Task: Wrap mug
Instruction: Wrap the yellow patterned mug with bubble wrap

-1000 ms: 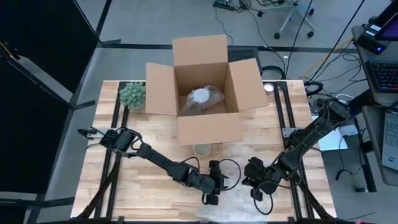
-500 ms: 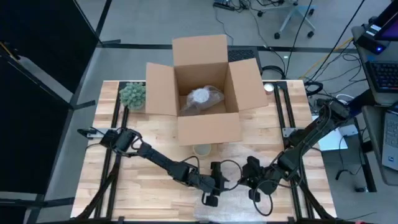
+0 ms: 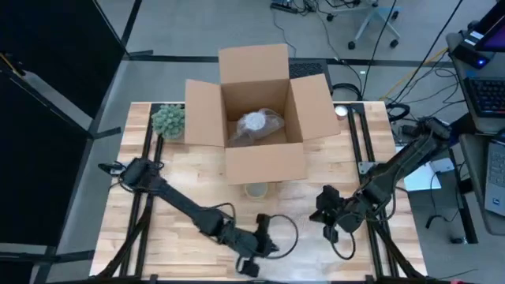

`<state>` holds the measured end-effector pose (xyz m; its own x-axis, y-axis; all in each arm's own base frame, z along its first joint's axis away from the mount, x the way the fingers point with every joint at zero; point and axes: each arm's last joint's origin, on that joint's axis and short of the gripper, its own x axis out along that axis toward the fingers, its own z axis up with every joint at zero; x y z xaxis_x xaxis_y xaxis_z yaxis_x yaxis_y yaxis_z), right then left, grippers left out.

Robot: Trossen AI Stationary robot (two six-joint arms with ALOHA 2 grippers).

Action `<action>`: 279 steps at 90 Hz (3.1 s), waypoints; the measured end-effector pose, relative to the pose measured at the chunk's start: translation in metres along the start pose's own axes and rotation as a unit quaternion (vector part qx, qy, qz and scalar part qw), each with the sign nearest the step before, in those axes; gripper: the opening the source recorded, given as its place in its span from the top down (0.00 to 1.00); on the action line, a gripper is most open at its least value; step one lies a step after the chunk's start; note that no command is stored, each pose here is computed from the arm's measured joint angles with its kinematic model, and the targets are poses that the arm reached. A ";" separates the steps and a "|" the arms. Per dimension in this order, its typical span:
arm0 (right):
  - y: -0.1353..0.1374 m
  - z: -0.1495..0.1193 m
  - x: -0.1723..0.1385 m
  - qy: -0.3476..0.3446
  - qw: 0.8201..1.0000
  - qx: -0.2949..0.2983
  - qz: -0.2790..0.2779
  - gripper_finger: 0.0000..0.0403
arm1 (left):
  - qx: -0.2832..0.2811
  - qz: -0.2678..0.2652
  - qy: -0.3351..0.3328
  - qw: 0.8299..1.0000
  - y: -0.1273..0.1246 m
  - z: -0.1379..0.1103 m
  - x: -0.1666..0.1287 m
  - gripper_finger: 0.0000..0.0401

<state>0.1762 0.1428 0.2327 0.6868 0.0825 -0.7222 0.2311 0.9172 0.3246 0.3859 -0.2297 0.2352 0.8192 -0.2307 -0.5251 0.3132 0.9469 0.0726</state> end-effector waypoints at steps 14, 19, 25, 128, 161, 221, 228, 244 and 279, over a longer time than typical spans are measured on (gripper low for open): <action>-0.008 -0.011 0.018 0.006 0.999 0.023 -0.049 1.00 | 0.035 -0.017 0.042 0.998 -0.017 0.000 -0.025 1.00; -0.011 -0.016 0.029 0.012 0.998 0.025 -0.060 1.00 | 0.043 -0.022 0.049 0.998 -0.021 0.000 -0.030 1.00; -0.012 -0.023 0.042 0.016 0.997 0.036 -0.065 1.00 | 0.057 -0.028 0.052 0.997 -0.025 0.001 -0.036 1.00; -0.011 -0.070 0.071 0.154 0.936 0.255 -0.188 1.00 | 0.006 -0.043 0.362 0.931 -0.073 -0.061 -0.094 1.00; -0.012 -0.068 0.072 0.119 0.939 0.259 -0.192 1.00 | -0.090 -0.030 0.480 0.872 -0.060 -0.072 -0.104 0.88; -0.016 -0.063 0.074 0.082 0.944 0.246 -0.206 0.76 | -0.095 0.055 0.310 0.945 -0.050 -0.031 -0.170 0.57; -0.014 -0.060 0.071 0.089 0.949 0.239 -0.186 0.68 | -0.091 0.087 0.275 0.953 -0.048 -0.038 -0.179 0.57; -0.010 -0.039 0.041 0.077 0.954 0.266 -0.111 0.56 | -0.149 0.104 0.206 0.962 -0.035 -0.077 -0.185 0.57; -0.020 0.038 0.061 -0.227 0.951 0.188 -0.094 0.56 | -0.278 0.087 0.097 0.952 -0.004 -0.181 -0.141 0.57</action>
<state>0.2398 0.1146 0.2049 0.8158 -0.3242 -0.4789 0.5510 0.6872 0.4734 0.1823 -0.1601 0.1555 0.7142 -0.0647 -0.6970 -0.1666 0.9514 -0.2590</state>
